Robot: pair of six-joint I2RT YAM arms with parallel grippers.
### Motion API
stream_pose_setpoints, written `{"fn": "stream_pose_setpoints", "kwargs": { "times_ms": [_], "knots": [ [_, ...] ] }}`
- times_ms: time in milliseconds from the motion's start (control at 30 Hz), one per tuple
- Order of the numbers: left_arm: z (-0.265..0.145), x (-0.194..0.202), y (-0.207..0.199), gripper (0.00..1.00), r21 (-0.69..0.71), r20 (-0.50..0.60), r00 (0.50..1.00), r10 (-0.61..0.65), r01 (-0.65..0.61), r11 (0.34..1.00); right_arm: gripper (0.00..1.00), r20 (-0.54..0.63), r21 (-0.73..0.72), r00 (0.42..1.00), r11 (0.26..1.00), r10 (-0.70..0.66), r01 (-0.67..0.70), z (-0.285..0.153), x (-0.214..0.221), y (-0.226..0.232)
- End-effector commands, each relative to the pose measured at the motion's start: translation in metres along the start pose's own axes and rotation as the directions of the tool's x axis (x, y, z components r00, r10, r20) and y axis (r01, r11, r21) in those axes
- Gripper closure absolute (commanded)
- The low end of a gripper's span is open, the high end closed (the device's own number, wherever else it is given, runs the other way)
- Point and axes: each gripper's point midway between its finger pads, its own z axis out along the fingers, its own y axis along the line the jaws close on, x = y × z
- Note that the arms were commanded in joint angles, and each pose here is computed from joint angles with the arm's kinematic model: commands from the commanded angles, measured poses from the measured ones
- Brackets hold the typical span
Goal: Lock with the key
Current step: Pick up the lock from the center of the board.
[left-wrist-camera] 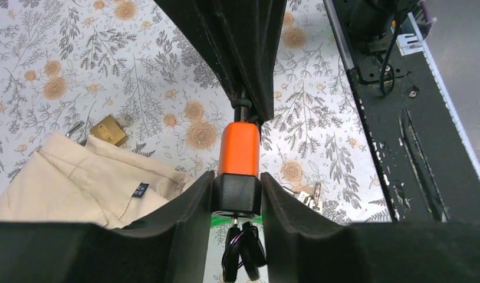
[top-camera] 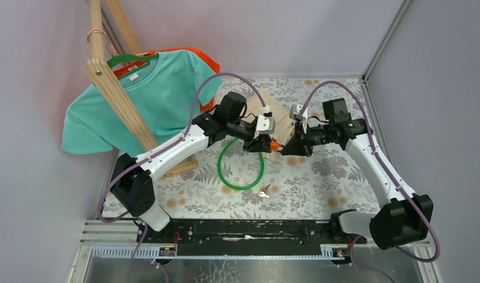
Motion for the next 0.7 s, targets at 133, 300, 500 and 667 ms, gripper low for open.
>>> {"fn": "stream_pose_setpoints", "kwargs": {
  "times_ms": [133,300,500,667],
  "knots": [
    [0.0,0.002,-0.006,0.87,0.018,-0.006,1.0,0.012,-0.012,1.0,1.0,0.068,-0.014,0.996,0.998,-0.059,0.06,-0.002,-0.024,0.007],
    [-0.003,-0.008,-0.017,1.0,0.048,0.022,0.999,-0.045,0.044,0.998,0.8,0.045,0.082,0.996,0.994,-0.08,0.076,-0.007,-0.031,-0.009],
    [-0.01,-0.002,-0.026,1.0,0.042,-0.005,0.995,-0.095,0.095,0.995,0.54,0.03,0.096,0.992,0.989,-0.12,0.116,-0.012,-0.036,-0.01],
    [-0.013,0.002,-0.03,1.0,0.041,-0.01,0.993,-0.119,0.119,0.992,0.43,0.023,0.078,0.992,0.99,-0.12,0.118,-0.011,-0.029,-0.004]
  ]
}}
